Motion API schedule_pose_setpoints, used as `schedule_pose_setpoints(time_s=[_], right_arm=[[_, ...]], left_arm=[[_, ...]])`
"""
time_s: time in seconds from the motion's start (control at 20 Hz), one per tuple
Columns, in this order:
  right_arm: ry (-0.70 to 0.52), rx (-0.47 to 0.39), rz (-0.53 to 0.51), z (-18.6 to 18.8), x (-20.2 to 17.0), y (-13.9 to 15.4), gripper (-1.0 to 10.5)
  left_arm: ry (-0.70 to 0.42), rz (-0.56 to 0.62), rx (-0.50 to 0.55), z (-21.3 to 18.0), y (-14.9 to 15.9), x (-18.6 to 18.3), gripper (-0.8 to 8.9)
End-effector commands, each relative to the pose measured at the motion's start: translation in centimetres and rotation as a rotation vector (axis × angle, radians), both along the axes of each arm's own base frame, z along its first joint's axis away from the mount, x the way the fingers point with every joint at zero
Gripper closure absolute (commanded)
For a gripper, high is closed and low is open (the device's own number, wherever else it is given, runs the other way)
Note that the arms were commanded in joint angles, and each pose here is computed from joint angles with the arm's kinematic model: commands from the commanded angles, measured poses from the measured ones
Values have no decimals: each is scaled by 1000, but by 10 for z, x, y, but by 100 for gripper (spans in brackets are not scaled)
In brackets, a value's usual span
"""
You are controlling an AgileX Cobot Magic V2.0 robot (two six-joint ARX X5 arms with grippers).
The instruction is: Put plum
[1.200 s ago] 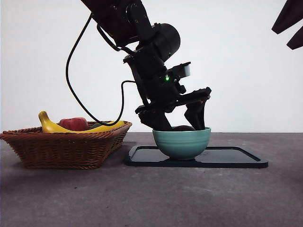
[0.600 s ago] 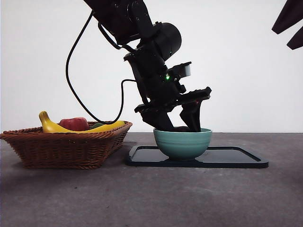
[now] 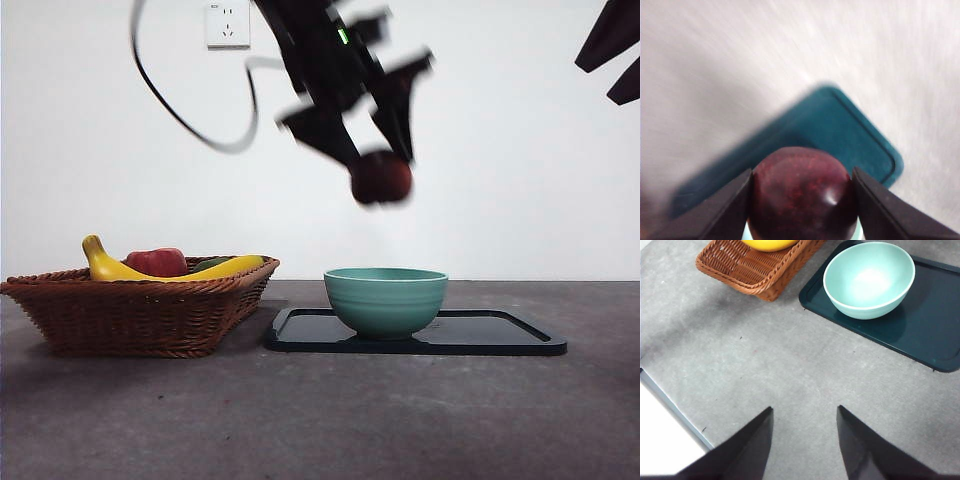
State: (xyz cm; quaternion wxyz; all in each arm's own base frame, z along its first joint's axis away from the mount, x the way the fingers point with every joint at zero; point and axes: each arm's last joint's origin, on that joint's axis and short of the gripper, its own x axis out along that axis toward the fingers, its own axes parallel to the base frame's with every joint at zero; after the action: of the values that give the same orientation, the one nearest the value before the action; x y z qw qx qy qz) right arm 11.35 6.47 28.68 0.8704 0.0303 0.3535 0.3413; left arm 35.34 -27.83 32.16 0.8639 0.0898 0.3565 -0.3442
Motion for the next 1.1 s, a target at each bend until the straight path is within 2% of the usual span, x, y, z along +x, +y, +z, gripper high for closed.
schedule_pose_setpoints(time_s=[0.05, 0.35, 0.55, 0.85, 1.1], right_arm=[[-6, 8, 2, 2, 0, 1, 743], [-26, 18, 1, 5, -4, -1, 743], [-39, 24, 1, 6, -6, -2, 743], [-41, 25, 1, 6, -6, -2, 743], [-40, 26, 0, 6, -6, -2, 743]], left_arm=[[-86, 28, -51, 50, 26, -12, 575], [-130, 138, -71, 117, 103, -53, 575], [-121, 196, -55, 129, 140, -79, 581], [-146, 269, -71, 83, 176, -113, 598], [-129, 318, -50, 26, 188, -104, 598]])
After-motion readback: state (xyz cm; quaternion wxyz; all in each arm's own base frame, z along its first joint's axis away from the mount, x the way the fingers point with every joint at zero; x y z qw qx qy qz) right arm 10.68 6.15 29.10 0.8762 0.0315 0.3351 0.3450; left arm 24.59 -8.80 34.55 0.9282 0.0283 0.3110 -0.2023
